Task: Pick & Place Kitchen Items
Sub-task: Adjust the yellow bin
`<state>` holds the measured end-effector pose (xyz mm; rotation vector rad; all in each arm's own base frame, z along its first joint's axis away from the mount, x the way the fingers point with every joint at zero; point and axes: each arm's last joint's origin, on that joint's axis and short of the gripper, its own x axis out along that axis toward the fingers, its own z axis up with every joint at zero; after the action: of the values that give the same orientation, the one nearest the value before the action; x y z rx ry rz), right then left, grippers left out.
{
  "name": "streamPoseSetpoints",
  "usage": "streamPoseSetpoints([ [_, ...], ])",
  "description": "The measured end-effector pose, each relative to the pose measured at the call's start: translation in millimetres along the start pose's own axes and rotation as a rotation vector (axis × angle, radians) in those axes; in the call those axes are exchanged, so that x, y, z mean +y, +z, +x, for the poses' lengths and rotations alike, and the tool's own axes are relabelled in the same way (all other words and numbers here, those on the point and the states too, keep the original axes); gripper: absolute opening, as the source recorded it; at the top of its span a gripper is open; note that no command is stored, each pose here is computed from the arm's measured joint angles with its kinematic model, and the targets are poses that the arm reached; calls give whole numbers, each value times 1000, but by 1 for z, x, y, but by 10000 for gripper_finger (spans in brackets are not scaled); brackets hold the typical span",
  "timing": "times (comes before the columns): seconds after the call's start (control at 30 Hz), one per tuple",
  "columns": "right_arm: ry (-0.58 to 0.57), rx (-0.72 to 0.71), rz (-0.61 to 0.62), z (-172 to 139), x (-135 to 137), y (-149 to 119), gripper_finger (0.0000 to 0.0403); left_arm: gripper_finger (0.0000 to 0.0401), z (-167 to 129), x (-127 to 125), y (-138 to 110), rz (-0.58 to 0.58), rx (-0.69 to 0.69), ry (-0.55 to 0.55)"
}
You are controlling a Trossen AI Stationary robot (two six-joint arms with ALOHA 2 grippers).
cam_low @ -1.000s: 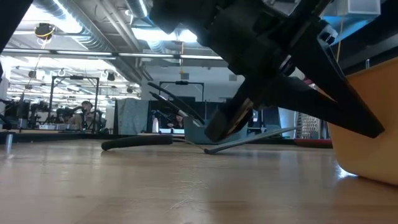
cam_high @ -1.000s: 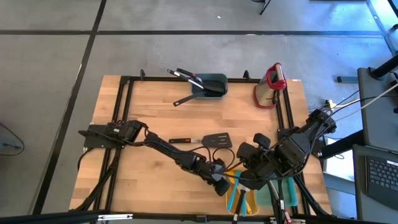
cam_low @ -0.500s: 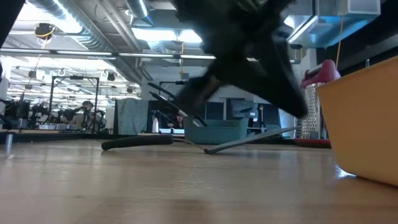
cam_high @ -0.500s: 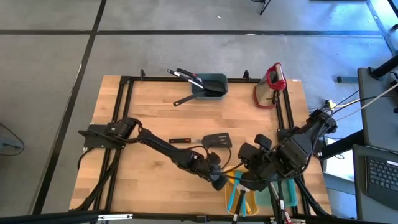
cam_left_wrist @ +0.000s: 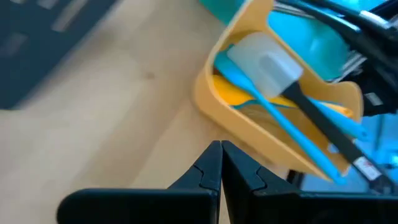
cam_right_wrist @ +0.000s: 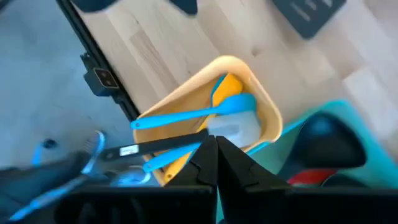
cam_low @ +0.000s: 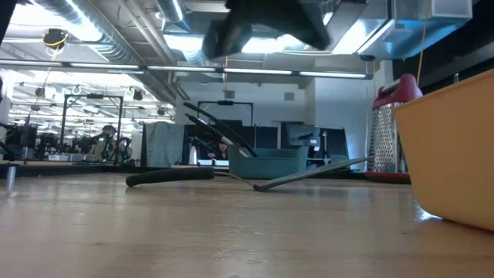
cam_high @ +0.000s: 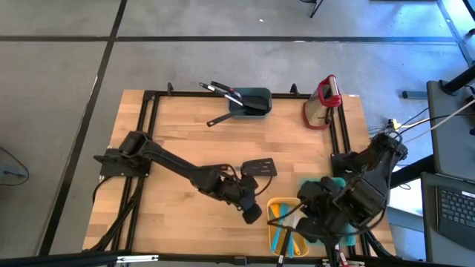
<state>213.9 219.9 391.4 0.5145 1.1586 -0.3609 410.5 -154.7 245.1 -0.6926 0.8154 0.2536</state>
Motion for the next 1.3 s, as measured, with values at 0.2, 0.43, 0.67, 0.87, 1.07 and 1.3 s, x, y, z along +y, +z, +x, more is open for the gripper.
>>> streamPoseSetpoints([
  [0.2,7,119,187,3,7,-13,0,1,-16,9,17,29,-16,30],
  [0.43,18,369,294,56,57,-41,0,1,-51,21,32,-49,-148,170],
  [0.67,62,433,390,107,95,-61,0,1,-105,28,34,-17,-223,266],
  [0.87,14,482,442,127,104,-78,0,1,-151,33,31,7,-307,304],
  [1.07,-33,478,465,140,107,-88,0,1,-174,35,28,17,-359,308],
  [1.3,-148,443,473,160,104,-94,0,1,-177,33,25,30,-366,304],
])
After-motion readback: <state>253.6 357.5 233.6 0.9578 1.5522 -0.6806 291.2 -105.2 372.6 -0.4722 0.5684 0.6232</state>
